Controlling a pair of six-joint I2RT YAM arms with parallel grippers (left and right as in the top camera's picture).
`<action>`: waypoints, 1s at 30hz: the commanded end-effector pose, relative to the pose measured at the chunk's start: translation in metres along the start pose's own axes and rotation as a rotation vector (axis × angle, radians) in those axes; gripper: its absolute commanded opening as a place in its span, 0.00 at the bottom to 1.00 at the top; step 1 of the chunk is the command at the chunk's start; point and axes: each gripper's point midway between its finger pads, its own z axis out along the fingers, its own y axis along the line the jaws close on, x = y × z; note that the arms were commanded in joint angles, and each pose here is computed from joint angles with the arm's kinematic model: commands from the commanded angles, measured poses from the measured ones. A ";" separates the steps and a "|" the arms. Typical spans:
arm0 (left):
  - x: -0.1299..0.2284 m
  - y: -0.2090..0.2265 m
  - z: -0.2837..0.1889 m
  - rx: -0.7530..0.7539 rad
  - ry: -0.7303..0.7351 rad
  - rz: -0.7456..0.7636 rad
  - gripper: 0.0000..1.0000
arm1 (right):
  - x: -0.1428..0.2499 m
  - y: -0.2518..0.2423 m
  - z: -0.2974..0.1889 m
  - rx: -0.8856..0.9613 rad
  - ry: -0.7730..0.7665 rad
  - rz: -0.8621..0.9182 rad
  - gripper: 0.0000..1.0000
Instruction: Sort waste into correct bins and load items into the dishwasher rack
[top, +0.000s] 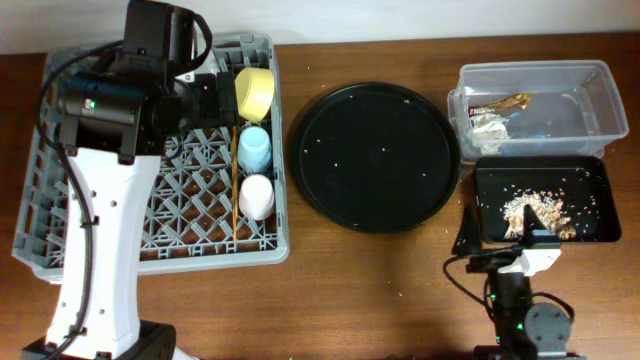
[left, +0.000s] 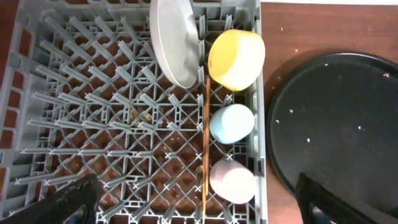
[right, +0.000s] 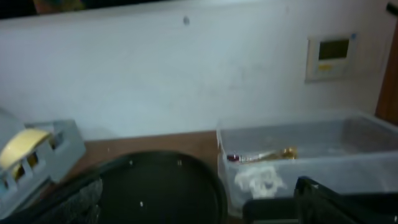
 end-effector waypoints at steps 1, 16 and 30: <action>0.000 -0.001 0.000 0.004 0.001 0.006 0.99 | 0.024 0.000 0.002 -0.013 0.018 0.015 0.98; 0.000 -0.001 0.000 0.004 0.001 0.006 0.99 | 0.060 -0.004 -0.001 0.007 0.163 0.019 0.99; -0.026 -0.001 -0.022 0.040 -0.178 -0.029 0.99 | 0.060 -0.004 -0.001 0.007 0.163 0.019 0.99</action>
